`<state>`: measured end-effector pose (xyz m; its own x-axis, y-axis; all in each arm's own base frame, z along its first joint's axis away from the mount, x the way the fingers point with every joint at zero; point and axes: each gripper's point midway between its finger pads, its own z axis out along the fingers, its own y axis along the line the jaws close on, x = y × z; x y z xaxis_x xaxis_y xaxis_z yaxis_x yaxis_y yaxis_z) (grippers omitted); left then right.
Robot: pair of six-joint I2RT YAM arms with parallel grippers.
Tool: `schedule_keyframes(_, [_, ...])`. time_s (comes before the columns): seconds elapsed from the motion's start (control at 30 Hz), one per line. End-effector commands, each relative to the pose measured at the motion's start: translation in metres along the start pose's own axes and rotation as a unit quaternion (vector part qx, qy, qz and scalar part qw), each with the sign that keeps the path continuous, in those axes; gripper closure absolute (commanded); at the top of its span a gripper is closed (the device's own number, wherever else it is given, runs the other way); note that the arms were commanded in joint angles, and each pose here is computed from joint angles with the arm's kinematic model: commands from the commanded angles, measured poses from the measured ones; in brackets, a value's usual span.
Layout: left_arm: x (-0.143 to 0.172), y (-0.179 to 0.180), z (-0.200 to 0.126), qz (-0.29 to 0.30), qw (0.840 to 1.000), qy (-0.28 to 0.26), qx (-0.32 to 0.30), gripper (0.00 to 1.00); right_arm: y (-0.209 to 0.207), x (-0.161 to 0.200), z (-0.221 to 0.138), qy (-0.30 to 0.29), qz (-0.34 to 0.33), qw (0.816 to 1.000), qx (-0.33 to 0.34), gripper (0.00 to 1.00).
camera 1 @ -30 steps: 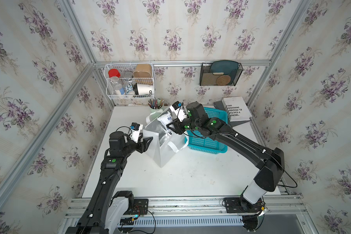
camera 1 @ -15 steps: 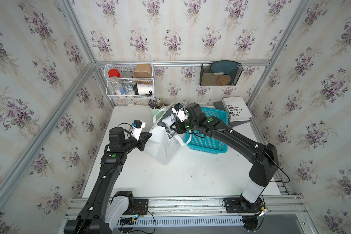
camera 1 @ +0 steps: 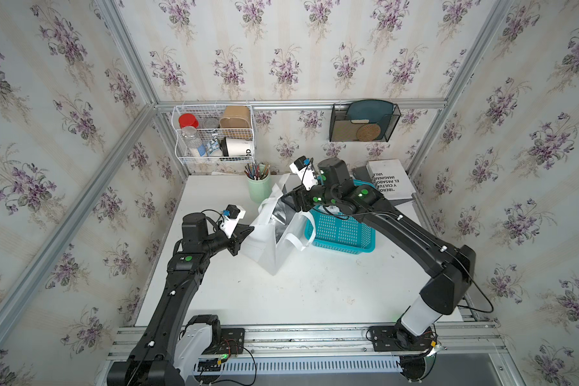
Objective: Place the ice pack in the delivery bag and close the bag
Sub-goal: Place the ice pack in the delivery bag, then pick up the ice pack from the bin.
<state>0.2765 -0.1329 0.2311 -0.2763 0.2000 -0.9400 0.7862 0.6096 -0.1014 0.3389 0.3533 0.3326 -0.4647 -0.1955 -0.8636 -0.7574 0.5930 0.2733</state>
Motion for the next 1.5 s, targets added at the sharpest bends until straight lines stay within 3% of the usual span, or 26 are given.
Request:
schedule_keyframes(0.0, [0.002, -0.006, -0.001, 0.011, 1.000, 0.002, 0.016, 1.00, -0.044, -0.012, -0.035, -0.090, 0.059, 0.992, 0.074, 0.30])
schedule_keyframes(0.03, [0.002, -0.006, -0.001, 0.008, 1.000, 0.003, 0.016, 1.00, -0.073, 0.002, -0.047, -0.111, 0.093, 0.983, 0.115, 0.25])
schedule_keyframes(0.1, [0.001, -0.008, -0.001, 0.005, 1.000, 0.000, 0.019, 1.00, -0.129, 0.038, -0.063, -0.124, 0.180, 0.964, 0.150, 0.28])
schedule_keyframes(0.23, [-0.004, -0.014, -0.003, -0.008, 0.999, -0.011, 0.033, 1.00, -0.190, 0.126, -0.040, -0.006, 0.360, 0.921, 0.148, 0.37])
schedule_keyframes(0.33, [-0.002, -0.016, -0.003, -0.016, 0.999, -0.014, 0.037, 1.00, -0.211, 0.151, -0.020, 0.034, 0.413, 0.892, 0.179, 0.27])
schedule_keyframes(0.37, [-0.001, -0.016, -0.003, -0.018, 0.999, -0.014, 0.036, 1.00, -0.222, 0.157, -0.017, 0.029, 0.435, 0.877, 0.201, 0.20])
schedule_keyframes(0.4, [0.000, -0.016, -0.003, -0.021, 0.999, -0.014, 0.038, 1.00, -0.235, 0.165, -0.014, 0.020, 0.479, 0.849, 0.223, 0.15])
schedule_keyframes(0.47, [-0.001, -0.017, -0.003, -0.024, 0.999, -0.016, 0.041, 1.00, -0.256, 0.180, -0.004, 0.014, 0.573, 0.774, 0.268, 0.12])
schedule_keyframes(0.57, [-0.002, -0.018, -0.002, -0.028, 0.998, -0.019, 0.048, 1.00, -0.266, 0.188, 0.021, 0.015, 0.659, 0.704, 0.264, 0.11])
schedule_keyframes(0.67, [-0.002, -0.019, -0.001, -0.032, 0.998, -0.022, 0.054, 1.00, -0.277, 0.196, 0.044, 0.008, 0.697, 0.670, 0.255, 0.12])
schedule_keyframes(0.83, [-0.003, -0.022, -0.003, -0.031, 0.998, -0.025, 0.056, 1.00, -0.299, 0.217, 0.060, 0.011, 0.724, 0.621, 0.301, 0.14])
schedule_keyframes(1.03, [-0.003, -0.023, -0.003, -0.030, 0.997, -0.027, 0.058, 1.00, -0.313, 0.238, 0.065, 0.018, 0.729, 0.586, 0.353, 0.23])
schedule_keyframes(1.13, [-0.003, -0.024, -0.003, -0.030, 0.997, -0.028, 0.060, 1.00, -0.315, 0.243, 0.066, 0.017, 0.726, 0.588, 0.356, 0.39])
schedule_keyframes(1.23, [-0.003, -0.024, -0.003, -0.029, 0.997, -0.028, 0.060, 1.00, -0.316, 0.233, 0.061, 0.009, 0.710, 0.613, 0.346, 0.55])
schedule_keyframes(1.33, [-0.003, -0.024, -0.004, -0.028, 0.998, -0.028, 0.059, 1.00, -0.311, 0.202, 0.044, -0.004, 0.665, 0.668, 0.333, 0.60])
schedule_keyframes(1.47, [-0.002, -0.023, -0.003, -0.025, 0.998, -0.027, 0.056, 1.00, -0.295, 0.164, 0.011, -0.033, 0.611, 0.728, 0.308, 0.62])
